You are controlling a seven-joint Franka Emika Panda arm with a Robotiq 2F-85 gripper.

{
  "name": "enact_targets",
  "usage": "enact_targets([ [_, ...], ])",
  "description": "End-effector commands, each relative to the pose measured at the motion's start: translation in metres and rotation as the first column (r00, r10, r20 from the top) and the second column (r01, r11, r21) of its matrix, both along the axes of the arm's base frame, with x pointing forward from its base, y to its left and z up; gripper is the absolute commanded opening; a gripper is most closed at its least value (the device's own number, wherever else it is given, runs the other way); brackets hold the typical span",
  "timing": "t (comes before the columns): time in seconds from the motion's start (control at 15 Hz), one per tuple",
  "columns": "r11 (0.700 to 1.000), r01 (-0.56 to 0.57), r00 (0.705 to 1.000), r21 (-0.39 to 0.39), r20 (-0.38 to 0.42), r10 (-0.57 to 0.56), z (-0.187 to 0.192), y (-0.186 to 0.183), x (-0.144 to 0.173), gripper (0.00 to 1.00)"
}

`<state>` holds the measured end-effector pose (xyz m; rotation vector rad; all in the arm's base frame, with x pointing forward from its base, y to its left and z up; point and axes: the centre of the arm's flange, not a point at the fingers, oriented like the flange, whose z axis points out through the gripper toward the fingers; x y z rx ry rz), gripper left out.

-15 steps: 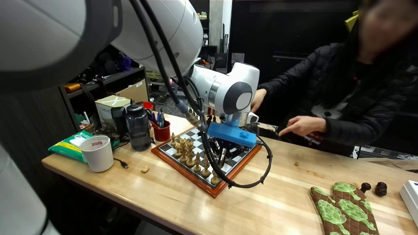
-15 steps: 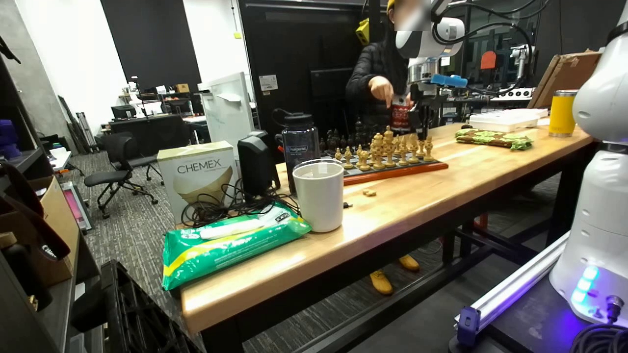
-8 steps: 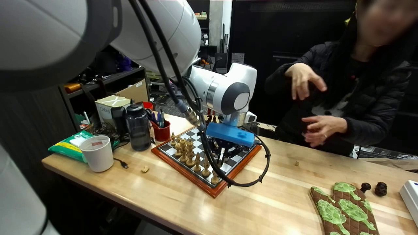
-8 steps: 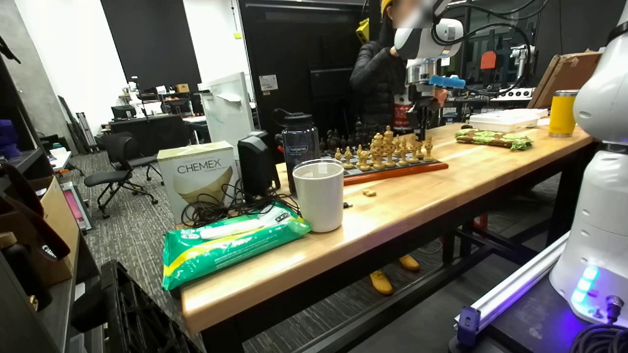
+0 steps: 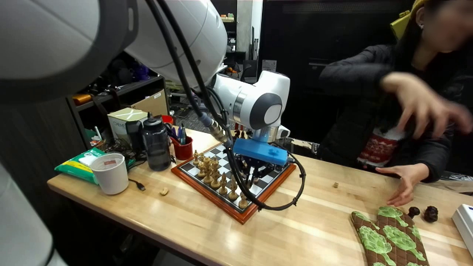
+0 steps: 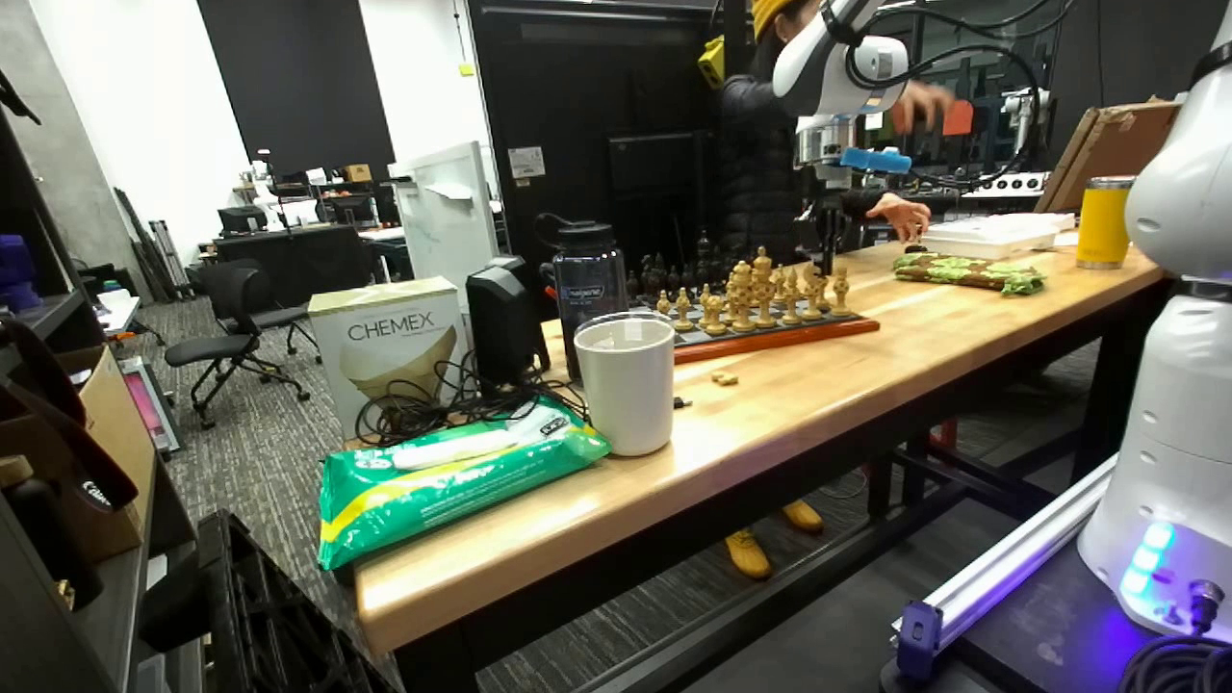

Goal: Move one white chess piece forwards.

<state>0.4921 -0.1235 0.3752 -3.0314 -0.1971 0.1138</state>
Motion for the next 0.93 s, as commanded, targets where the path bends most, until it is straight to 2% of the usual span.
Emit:
enact_targets([
  [0.0,1.000,-0.014,1.000,-0.011,0.022,0.014,0.006,0.005,-0.002,0.37],
  [0.2,1.000,-0.017,0.999,-0.012,0.027,0.018,0.008,0.006,-0.001,0.53],
  [0.6,0.999,-0.023,0.999,-0.029,0.038,0.024,0.020,0.009,-0.001,0.95],
  [0.73,0.999,-0.027,0.998,-0.043,0.047,0.029,0.030,0.012,-0.003,1.00],
  [0.87,0.998,-0.022,0.998,-0.051,0.052,0.024,0.043,0.016,-0.007,1.00],
])
